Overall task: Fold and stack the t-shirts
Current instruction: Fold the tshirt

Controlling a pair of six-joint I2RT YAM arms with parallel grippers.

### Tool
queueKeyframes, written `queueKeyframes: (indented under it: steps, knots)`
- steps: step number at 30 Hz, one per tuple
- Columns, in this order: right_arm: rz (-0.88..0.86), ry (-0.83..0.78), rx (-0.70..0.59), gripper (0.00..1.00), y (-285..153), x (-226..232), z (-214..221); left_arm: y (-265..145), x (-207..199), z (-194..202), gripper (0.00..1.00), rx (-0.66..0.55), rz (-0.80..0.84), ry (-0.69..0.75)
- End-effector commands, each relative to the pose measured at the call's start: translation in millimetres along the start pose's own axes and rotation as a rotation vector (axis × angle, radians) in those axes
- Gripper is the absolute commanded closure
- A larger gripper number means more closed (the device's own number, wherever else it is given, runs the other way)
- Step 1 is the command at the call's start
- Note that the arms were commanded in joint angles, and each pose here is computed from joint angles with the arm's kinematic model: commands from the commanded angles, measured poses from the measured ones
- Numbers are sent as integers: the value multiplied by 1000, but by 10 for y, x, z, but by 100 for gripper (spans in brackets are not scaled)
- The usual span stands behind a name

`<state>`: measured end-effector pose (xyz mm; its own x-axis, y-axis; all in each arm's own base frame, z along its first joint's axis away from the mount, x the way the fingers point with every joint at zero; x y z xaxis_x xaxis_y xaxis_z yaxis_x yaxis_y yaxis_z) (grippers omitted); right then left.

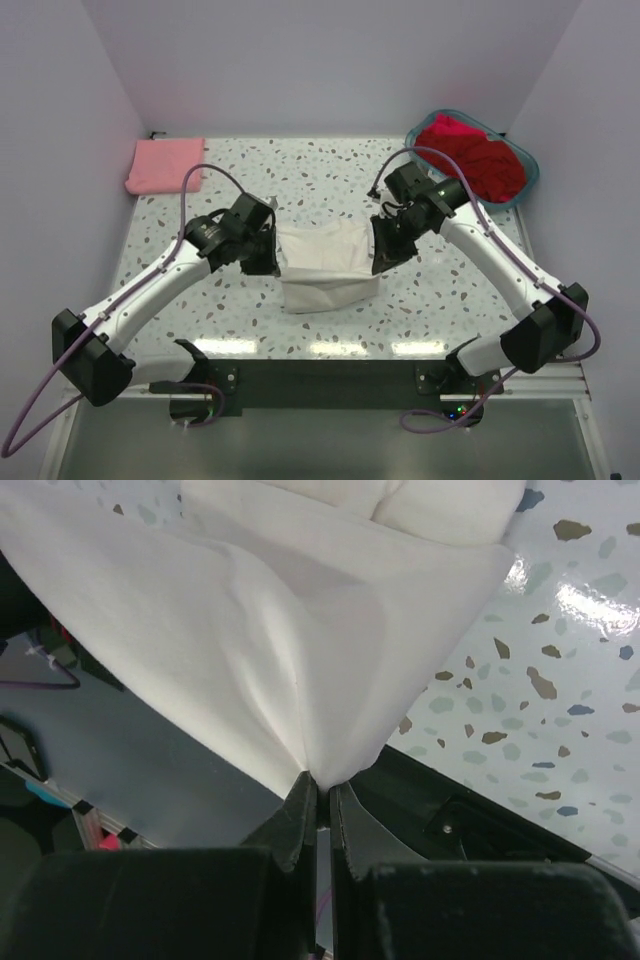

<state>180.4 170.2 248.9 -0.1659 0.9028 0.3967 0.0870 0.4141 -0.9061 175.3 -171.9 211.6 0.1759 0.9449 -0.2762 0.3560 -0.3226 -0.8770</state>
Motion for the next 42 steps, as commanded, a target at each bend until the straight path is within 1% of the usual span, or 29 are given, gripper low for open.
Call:
queueKeyframes:
  steps: [1,6,10,15,16,18,19,21,22,24,27,28,29,30,32,33,34,36,37,42]
  knots:
    - [-46,-37,5,100,-119,26,-134,24,-17,-226,100,-79,51,18]
    - [-66,-58,-23,100,-147,62,-412,107,8,-360,100,-99,62,10]
    - [-75,-72,-28,100,-96,88,-629,177,62,-521,100,-136,65,-16]
    - [-89,-82,-30,100,24,118,-955,270,138,-726,100,-164,54,-34]
    - [-94,-86,-31,100,36,121,-1001,270,160,-809,100,-185,52,-39]
    - [-95,-83,-33,100,103,119,-1142,345,199,-880,100,-182,36,-43]
    - [-96,-86,-29,100,129,118,-1182,343,210,-972,100,-205,37,-46]
    - [-98,-86,-36,100,191,115,-1309,449,253,-1045,100,-196,20,-49]
    - [-106,-89,-47,100,218,114,-1371,460,267,-1132,100,-218,20,-51]
    - [-121,-82,-53,100,275,93,-1475,581,314,-1220,100,-225,5,-61]
    - [-119,-59,-43,100,446,-7,-1620,758,403,-1322,100,-220,-13,-84]
    - [-119,-53,-43,100,531,-42,-1673,803,427,-1395,100,-243,-12,-89]
    - [-110,-33,-52,100,562,-120,-1723,910,468,-1414,100,-235,-21,-97]
    - [-106,-20,-47,100,617,-173,-1733,954,481,-1487,100,-261,-17,-102]
    - [-112,17,-72,100,690,-309,-1827,1098,549,-1543,100,-261,-15,-117]
    - [-108,37,-84,100,770,-390,-1858,1143,576,-1616,100,-292,-9,-123]
    - [-101,60,-97,100,797,-488,-1887,1224,605,-1639,100,-293,-10,-125]
    - [-101,92,-84,100,932,-622,-1857,1319,644,-1685,100,-307,-14,-129]
    - [-105,104,-105,100,979,-664,-1897,1356,671,-1734,100,-324,-11,-133]
    - [-97,151,-96,98,1258,-922,-1884,1652,792,-1717,100,-301,-17,-157]
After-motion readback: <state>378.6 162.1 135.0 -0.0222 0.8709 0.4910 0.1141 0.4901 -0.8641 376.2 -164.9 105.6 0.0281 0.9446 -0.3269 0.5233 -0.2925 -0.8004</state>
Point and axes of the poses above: each gripper's point midway between its finger pads, its own y axis out along the fingers, its own x axis along the line the jaws close on, z = x × y, the point moved 6 cm from there along -y, back along the fingers, and after that the axes turned 6 degrees about y, right-handed, at the moved point
